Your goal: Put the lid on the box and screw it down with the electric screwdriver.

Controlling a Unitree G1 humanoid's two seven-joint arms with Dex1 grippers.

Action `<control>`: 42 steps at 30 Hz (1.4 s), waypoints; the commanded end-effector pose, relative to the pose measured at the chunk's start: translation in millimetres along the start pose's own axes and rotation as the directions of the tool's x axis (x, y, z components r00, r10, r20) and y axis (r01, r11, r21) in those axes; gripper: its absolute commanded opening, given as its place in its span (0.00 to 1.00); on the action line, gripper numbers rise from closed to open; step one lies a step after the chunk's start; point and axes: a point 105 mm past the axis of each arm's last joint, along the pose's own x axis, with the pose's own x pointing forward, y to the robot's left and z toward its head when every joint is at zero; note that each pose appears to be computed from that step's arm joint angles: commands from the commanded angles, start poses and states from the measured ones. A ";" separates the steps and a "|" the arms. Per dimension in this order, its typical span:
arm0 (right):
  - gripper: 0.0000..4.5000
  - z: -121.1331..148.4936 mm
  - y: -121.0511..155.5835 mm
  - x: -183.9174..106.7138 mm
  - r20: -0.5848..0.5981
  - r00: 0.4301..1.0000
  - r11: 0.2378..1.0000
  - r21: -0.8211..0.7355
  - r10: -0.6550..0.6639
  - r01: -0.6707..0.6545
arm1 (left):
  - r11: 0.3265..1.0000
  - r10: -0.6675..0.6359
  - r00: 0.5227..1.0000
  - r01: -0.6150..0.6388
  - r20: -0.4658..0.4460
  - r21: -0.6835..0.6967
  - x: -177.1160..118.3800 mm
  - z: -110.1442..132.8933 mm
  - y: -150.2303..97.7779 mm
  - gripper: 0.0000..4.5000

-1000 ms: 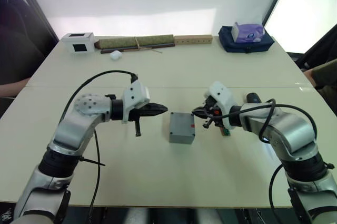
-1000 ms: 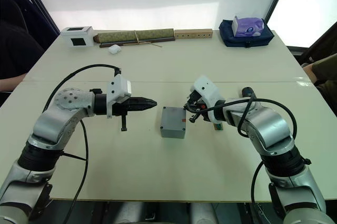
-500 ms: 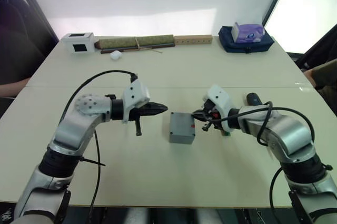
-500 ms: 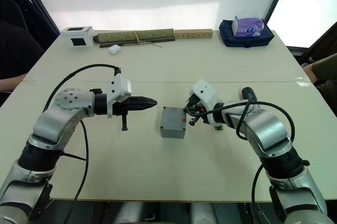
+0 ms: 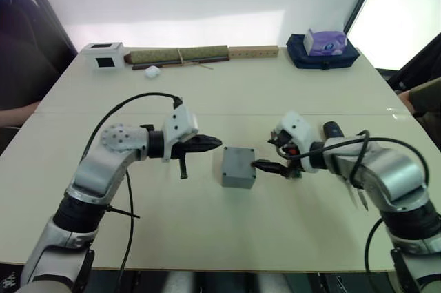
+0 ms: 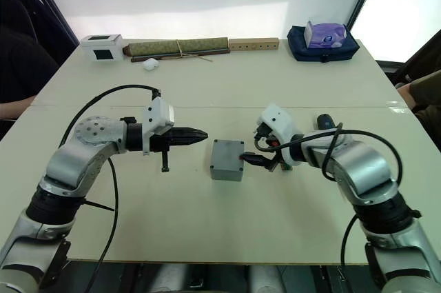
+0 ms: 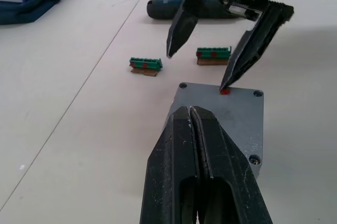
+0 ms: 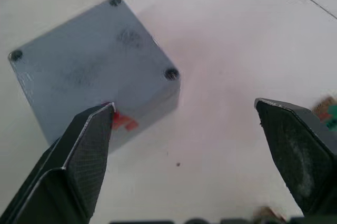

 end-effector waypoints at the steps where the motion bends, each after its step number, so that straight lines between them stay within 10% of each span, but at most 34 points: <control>1: 0.98 -5.3 -55.7 -42.5 -0.117 0.968 0.967 0.101 -0.223 0.234 | 0.994 -0.070 0.995 0.063 0.076 0.091 3.4 26.1 -9.2 0.00; 12: 0.98 -70.3 -103.2 -83.7 -0.490 0.842 0.895 0.237 -0.227 0.379 | 0.984 -0.135 0.983 0.119 0.125 0.129 12.4 35.1 -16.5 0.00; 29: 0.98 -99.4 -104.3 -39.8 -0.585 0.810 0.889 0.349 -0.038 0.295 | 0.991 -0.081 0.988 0.065 0.131 0.119 10.3 34.8 -27.0 0.00; 37: 0.41 -95.5 -104.0 -33.9 -0.588 0.808 0.892 0.355 -0.018 0.279 | 0.993 -0.055 0.990 0.041 0.128 0.108 10.0 34.8 -27.4 0.00; 42: 0.41 -73.5 -110.5 -41.3 -0.537 0.841 0.886 0.358 -0.062 0.294 | 0.994 -0.052 0.991 0.040 0.123 0.099 9.6 32.9 -23.4 0.00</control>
